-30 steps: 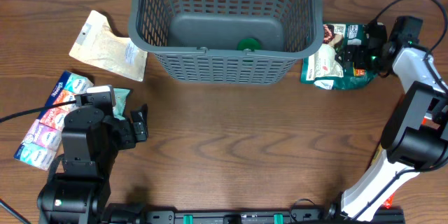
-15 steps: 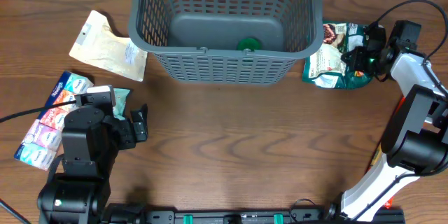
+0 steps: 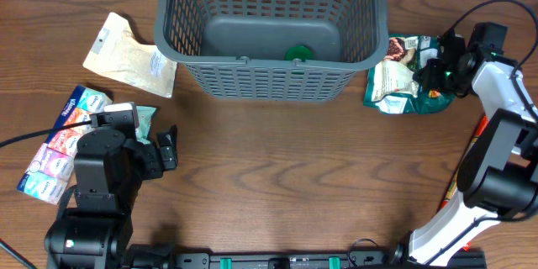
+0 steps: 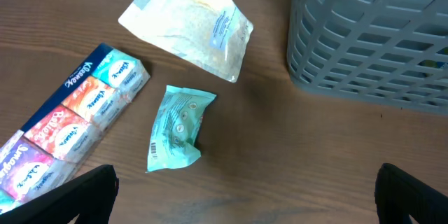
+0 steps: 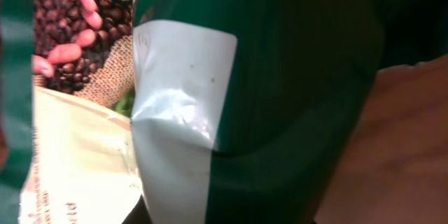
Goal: Pack container
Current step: 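Lift the coffee bag with the right gripper and drop it into basket, then reach the right gripper to the orange pasta packet and grasp it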
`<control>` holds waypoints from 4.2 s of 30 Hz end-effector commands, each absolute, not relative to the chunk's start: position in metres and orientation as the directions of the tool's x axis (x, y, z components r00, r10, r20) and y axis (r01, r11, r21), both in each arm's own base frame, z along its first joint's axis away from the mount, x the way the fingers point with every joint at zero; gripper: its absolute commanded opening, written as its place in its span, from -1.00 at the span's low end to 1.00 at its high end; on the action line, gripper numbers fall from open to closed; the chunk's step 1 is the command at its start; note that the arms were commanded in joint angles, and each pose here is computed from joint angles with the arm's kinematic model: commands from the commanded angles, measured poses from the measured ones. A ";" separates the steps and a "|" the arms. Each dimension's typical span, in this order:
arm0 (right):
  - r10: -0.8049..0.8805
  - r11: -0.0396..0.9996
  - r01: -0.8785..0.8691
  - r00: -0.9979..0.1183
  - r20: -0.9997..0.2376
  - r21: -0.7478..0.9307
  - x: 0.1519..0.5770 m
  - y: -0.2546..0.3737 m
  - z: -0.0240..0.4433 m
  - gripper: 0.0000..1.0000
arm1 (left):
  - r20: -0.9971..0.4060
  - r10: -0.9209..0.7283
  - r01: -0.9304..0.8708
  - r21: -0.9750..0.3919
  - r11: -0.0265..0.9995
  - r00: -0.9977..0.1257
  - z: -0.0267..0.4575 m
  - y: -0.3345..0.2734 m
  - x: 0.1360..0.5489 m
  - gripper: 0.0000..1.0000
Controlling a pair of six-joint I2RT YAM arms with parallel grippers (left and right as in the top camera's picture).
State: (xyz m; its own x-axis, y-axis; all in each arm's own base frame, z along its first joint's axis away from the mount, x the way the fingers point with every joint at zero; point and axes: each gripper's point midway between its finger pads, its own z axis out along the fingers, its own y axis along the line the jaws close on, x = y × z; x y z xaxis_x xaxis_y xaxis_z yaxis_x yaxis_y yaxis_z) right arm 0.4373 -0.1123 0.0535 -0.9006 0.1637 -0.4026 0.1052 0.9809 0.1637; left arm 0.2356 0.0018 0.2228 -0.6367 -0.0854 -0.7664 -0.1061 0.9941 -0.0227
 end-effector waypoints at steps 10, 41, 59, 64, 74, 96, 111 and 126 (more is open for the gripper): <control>0.124 0.959 0.283 -0.514 -0.849 -0.031 0.452 -0.129 0.317 -0.98 | -0.779 -0.099 -0.122 -0.029 0.992 -0.620 0.231 0.004 0.237 0.97; -0.651 0.598 -0.699 -0.139 -0.746 -0.391 0.498 0.232 0.256 -0.98 | -0.766 -0.098 -0.123 -0.025 0.992 -0.635 0.227 0.004 0.234 0.97; -0.692 0.604 -0.763 -0.357 -0.628 -0.231 0.498 0.229 0.145 0.98 | -0.766 -0.098 -0.123 -0.025 0.992 -0.635 0.227 0.004 0.234 0.97; -0.649 0.635 -0.726 -0.315 -0.693 -0.265 0.502 0.224 0.196 0.98 | -0.766 -0.098 -0.123 -0.025 0.992 -0.635 0.227 0.004 0.234 0.97; -0.242 0.927 -0.359 -0.347 -0.906 -0.110 0.512 0.139 0.379 0.99 | -0.766 -0.098 -0.123 -0.025 0.992 -0.635 0.227 0.004 0.234 0.97; 0.698 0.672 0.734 -0.584 -0.415 0.098 0.309 -0.174 0.331 0.98 | -0.780 -0.099 -0.144 -0.012 0.990 -0.618 0.231 0.009 0.236 0.97; 0.870 0.475 0.880 -0.471 -0.149 -0.007 0.181 -0.198 0.195 0.97 | -0.819 -0.255 -0.412 -0.026 0.911 -0.514 0.243 0.066 0.235 0.97; 0.844 0.509 0.858 -0.485 -0.230 0.060 0.196 -0.209 0.050 0.99 | -0.829 -0.262 -0.427 -0.031 0.904 -0.495 0.247 0.071 0.236 0.97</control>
